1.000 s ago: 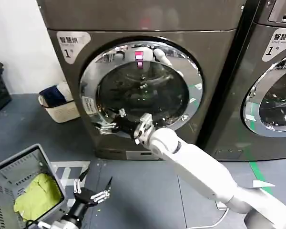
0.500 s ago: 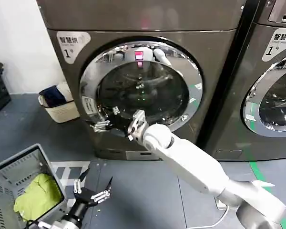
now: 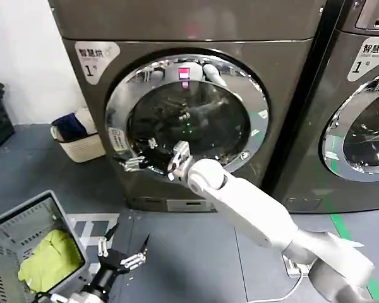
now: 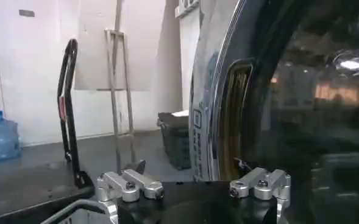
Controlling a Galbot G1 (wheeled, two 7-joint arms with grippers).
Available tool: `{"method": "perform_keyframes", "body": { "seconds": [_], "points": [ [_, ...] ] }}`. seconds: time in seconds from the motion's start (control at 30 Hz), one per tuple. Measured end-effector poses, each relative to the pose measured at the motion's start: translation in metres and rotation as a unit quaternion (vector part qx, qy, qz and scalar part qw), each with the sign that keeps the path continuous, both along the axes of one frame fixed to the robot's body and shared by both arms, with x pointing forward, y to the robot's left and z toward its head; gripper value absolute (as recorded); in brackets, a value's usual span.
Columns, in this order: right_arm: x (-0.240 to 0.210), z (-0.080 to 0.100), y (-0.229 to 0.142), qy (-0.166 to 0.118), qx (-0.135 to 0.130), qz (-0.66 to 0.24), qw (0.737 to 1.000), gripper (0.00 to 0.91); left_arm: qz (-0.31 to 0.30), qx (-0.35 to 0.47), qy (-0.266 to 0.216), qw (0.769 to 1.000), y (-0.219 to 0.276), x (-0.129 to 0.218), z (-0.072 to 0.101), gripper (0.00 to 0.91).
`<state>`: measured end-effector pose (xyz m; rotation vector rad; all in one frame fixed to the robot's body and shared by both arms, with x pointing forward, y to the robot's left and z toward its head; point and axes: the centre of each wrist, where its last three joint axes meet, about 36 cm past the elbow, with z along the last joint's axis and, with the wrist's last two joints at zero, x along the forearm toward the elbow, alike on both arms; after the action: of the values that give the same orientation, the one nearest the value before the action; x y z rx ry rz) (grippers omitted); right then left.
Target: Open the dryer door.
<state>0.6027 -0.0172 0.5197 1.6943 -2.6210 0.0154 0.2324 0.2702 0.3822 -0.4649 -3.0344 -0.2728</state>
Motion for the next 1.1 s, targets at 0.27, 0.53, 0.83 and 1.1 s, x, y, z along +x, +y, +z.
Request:
{"method": "perform_keyframes", "body": {
  "seconds": [0.27, 0.53, 0.83, 1.1],
  "points": [
    [0.005, -0.003, 0.007, 0.004, -0.004, 0.015, 1.0, 0.907, 0.0, 0.0, -0.001, 1.0, 0.0, 0.0, 0.0, 0.907],
    [0.008, -0.003, 0.012, 0.006, -0.012, 0.047, 0.999, 0.907, 0.001, -0.001, -0.001, 1.0, 0.001, 0.0, 0.0, 0.907],
    [0.005, 0.0, 0.01, 0.005, -0.016, 0.078, 0.997, 0.907, 0.003, -0.002, -0.002, 1.0, 0.002, 0.0, 0.001, 0.907],
    [-0.003, 0.0, -0.001, 0.009, -0.016, 0.111, 0.994, 0.907, 0.006, -0.003, -0.003, 1.0, 0.004, 0.001, 0.003, 0.907]
  ]
}}
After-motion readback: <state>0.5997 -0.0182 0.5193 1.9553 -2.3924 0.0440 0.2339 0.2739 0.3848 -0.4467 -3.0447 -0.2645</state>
